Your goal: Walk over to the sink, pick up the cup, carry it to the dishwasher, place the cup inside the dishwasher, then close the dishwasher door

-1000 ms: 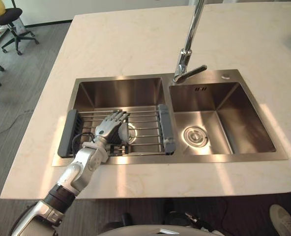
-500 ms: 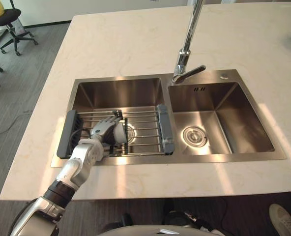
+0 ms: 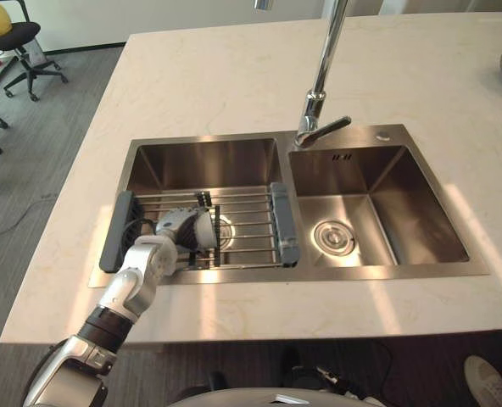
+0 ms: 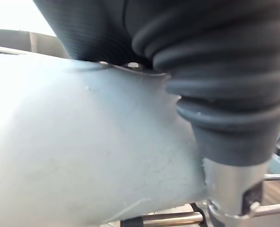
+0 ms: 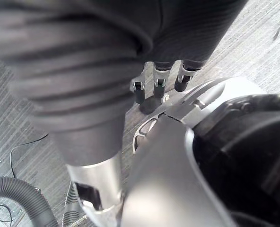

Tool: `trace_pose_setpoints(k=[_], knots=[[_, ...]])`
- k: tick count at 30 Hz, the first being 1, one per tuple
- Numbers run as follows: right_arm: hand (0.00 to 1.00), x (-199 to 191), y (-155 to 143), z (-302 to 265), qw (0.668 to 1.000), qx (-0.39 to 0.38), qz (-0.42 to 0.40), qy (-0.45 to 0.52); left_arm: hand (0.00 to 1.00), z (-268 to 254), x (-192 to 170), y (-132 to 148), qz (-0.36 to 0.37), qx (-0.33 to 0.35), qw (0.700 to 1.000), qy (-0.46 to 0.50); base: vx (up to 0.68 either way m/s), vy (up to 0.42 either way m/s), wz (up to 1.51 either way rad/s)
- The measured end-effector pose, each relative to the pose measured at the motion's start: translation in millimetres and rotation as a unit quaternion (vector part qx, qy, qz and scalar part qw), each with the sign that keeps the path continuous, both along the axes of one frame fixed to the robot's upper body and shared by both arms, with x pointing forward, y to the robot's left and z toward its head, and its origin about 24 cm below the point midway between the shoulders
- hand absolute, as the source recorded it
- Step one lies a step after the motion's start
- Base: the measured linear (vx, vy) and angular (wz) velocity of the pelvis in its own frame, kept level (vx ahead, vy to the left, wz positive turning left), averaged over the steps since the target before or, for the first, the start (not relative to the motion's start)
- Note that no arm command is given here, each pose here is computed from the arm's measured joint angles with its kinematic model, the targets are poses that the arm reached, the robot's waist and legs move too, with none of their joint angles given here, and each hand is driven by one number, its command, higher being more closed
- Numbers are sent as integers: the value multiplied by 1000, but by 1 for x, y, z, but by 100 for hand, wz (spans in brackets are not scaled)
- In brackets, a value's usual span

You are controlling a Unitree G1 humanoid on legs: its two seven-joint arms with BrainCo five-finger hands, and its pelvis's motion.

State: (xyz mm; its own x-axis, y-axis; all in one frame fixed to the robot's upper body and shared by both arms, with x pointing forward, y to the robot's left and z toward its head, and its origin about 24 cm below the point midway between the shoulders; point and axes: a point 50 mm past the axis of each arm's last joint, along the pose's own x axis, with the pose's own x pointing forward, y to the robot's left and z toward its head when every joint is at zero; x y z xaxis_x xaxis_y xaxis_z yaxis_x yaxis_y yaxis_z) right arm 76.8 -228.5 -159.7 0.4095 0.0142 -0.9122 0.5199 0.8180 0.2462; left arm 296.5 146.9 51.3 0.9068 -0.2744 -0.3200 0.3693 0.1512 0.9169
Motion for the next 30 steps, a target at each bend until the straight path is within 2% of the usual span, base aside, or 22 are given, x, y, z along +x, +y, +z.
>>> trace_pose_setpoints(k=[5,8,10,14,17,19,22,25,26,30], knots=[[0,0,3,0,1000,9,-10,-4,100,1,0,-2,-21,0,1000,5,0,0,0],[0,0,3,-1,1000,10,-12,-3,100,4,-4,-6,-82,10,997,0,0,0,0],[0,-1,4,-1,1000,7,-14,-2,100,7,-9,-17,-130,-22,991,4,0,0,0],[0,0,3,-1,1000,3,-15,-7,100,11,-10,-17,-149,-62,987,-1,0,0,-7],[0,-2,1,0,1000,-4,-21,-14,100,22,-22,-20,-187,-117,975,-34,0,0,-5],[0,-3,0,0,1000,-4,-28,-14,100,45,-32,-29,-210,-180,955,-109,0,0,0],[0,-5,0,0,999,-4,-33,-13,100,73,-36,-26,-209,-225,930,-203,0,0,2],[0,-8,-3,0,999,-4,-51,-12,100,117,-38,-9,-179,-262,883,-345,0,0,5],[0,-15,-4,-1,998,-2,-65,-7,100,136,-40,3,-156,-272,852,-419,-4,0,15],[0,-24,-8,-2,996,-4,-86,-2,100,154,-40,26,-102,-292,816,-489,-29,4,15]])
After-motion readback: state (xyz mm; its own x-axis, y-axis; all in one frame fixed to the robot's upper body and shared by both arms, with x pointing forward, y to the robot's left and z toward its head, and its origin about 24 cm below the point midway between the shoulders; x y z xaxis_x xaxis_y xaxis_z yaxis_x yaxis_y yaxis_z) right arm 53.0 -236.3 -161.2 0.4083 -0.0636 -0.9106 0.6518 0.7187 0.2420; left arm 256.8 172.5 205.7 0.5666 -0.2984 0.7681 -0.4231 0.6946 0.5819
